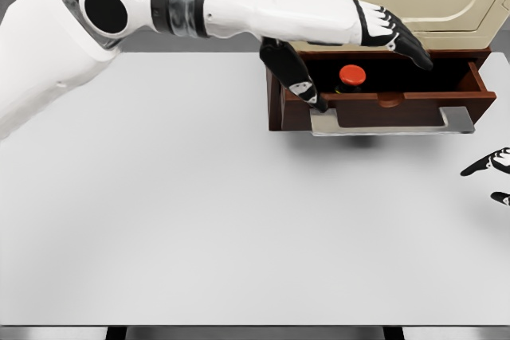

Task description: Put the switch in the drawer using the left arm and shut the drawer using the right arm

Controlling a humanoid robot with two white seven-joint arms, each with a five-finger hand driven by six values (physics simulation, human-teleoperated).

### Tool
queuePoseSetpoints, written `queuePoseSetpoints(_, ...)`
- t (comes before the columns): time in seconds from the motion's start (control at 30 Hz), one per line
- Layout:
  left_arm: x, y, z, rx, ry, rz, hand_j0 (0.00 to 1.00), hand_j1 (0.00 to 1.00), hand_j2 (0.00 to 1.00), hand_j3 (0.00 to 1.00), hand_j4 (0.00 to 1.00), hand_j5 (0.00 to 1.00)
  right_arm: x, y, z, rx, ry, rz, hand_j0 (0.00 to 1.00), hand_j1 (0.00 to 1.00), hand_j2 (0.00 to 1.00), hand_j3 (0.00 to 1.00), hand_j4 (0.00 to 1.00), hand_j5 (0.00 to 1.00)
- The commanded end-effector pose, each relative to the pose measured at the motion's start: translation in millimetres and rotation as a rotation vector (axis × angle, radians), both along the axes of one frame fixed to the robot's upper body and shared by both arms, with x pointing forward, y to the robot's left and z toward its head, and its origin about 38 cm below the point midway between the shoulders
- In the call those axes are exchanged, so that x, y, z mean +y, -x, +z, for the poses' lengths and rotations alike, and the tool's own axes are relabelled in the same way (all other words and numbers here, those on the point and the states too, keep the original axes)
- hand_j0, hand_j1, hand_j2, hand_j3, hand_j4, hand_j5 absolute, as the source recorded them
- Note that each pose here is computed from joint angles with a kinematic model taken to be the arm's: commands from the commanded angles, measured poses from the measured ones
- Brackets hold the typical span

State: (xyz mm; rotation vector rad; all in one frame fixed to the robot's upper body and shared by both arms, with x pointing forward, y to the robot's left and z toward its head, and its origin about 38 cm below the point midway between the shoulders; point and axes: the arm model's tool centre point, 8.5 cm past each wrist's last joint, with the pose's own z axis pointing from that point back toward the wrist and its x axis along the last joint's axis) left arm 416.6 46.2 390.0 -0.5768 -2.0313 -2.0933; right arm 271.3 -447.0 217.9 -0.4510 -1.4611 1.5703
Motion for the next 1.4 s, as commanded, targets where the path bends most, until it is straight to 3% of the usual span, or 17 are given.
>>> queuePoseSetpoints(0.0, 9.2, 14.1, -16.8, 0.342, -0.009, -0.008, 0.96, 0.96, 0.96, 0.96, 0.96, 0.96, -0.1, -0.2, 0.8, 0.0, -0.007, -0.002, 0.69, 0.69, 0.69, 0.69, 0.69, 0.69)
queuePoseSetpoints(0.07, 9.2, 0.9, -28.2, 0.434, -0.111, 0.129, 0.96, 0.96, 0.96, 0.96, 0.96, 0.96, -0.1, -0.2, 0.8, 0.0, -0.007, -0.002, 0.69, 0.69, 0.69, 0.69, 0.69, 0.69)
queuePoseSetpoints(0.13, 12.7, -2.4, -30.2, 0.465, -0.143, 0.176, 0.96, 0.96, 0.96, 0.96, 0.96, 0.96, -0.2, 0.1, 0.4, 0.001, -0.007, -0.002, 0.69, 0.69, 0.69, 0.69, 0.69, 0.69)
queuePoseSetpoints(0.2, -0.7, 10.1, -28.5, 0.527, -0.293, 0.275, 0.96, 0.96, 0.96, 0.96, 0.96, 0.96, 0.1, 0.1, 0.0, 0.003, -0.007, -0.001, 0.69, 0.69, 0.69, 0.69, 0.69, 0.69)
queuePoseSetpoints(0.23, -5.0, 10.8, -30.1, 0.542, -0.318, 0.295, 0.96, 0.96, 0.96, 0.96, 0.96, 0.96, 0.1, 0.1, 0.0, 0.003, -0.007, -0.001, 0.69, 0.69, 0.69, 0.69, 0.69, 0.69)
queuePoseSetpoints(0.37, -3.2, 5.8, -26.1, 0.577, -0.345, 0.372, 0.97, 0.97, 0.97, 0.97, 0.97, 0.97, 0.0, 0.0, 0.3, 0.003, -0.006, 0.0, 0.69, 0.69, 0.69, 0.69, 0.69, 0.69)
queuePoseSetpoints(0.43, 0.7, 1.7, -15.4, 0.591, -0.333, 0.41, 0.96, 0.96, 0.96, 0.96, 0.96, 0.96, -0.2, 0.4, 0.0, 0.003, -0.007, -0.002, 0.68, 0.68, 0.68, 0.68, 0.68, 0.68)
queuePoseSetpoints(0.6, 0.9, -11.8, -9.9, 0.585, -0.237, 0.521, 0.96, 0.96, 0.96, 0.96, 0.96, 0.96, -1.2, 1.2, 0.0, 0.004, -0.006, -0.005, 0.68, 0.68, 0.68, 0.68, 0.68, 0.68)
queuePoseSetpoints(0.73, 2.9, -37.8, -18.4, 0.632, -0.227, 0.59, 0.96, 0.96, 0.96, 0.96, 0.96, 0.96, -8.4, 5.1, 4.1, -0.003, 0.004, -0.026, 0.68, 0.68, 0.68, 0.68, 0.68, 0.68)
queuePoseSetpoints(0.87, 2.6, -33.9, -23.5, 0.633, -0.237, 0.581, 0.96, 0.96, 0.96, 0.96, 0.96, 0.96, -8.5, 6.8, 2.3, 0.011, 0.013, -0.021, 0.68, 0.68, 0.68, 0.68, 0.68, 0.68)
queuePoseSetpoints(0.93, 0.2, -24.2, -23.7, 0.623, -0.246, 0.553, 0.96, 0.96, 0.96, 0.96, 0.96, 0.96, -9.0, 7.1, 1.8, 0.011, 0.01, -0.025, 0.68, 0.68, 0.68, 0.68, 0.68, 0.68)
queuePoseSetpoints(1.03, 2.5, -19.9, -43.2, 0.638, -0.286, 0.551, 0.97, 0.97, 0.97, 0.97, 0.97, 0.97, -10.1, 9.2, 0.0, 0.022, 0.015, -0.026, 0.68, 0.68, 0.68, 0.68, 0.68, 0.68)
queuePoseSetpoints(1.37, 9.7, -37.0, -62.3, 0.693, -0.295, 0.61, 0.97, 0.97, 0.97, 0.97, 0.97, 0.97, -8.8, 4.8, 6.1, 0.02, 0.038, -0.007, 0.68, 0.68, 0.68, 0.68, 0.68, 0.68)
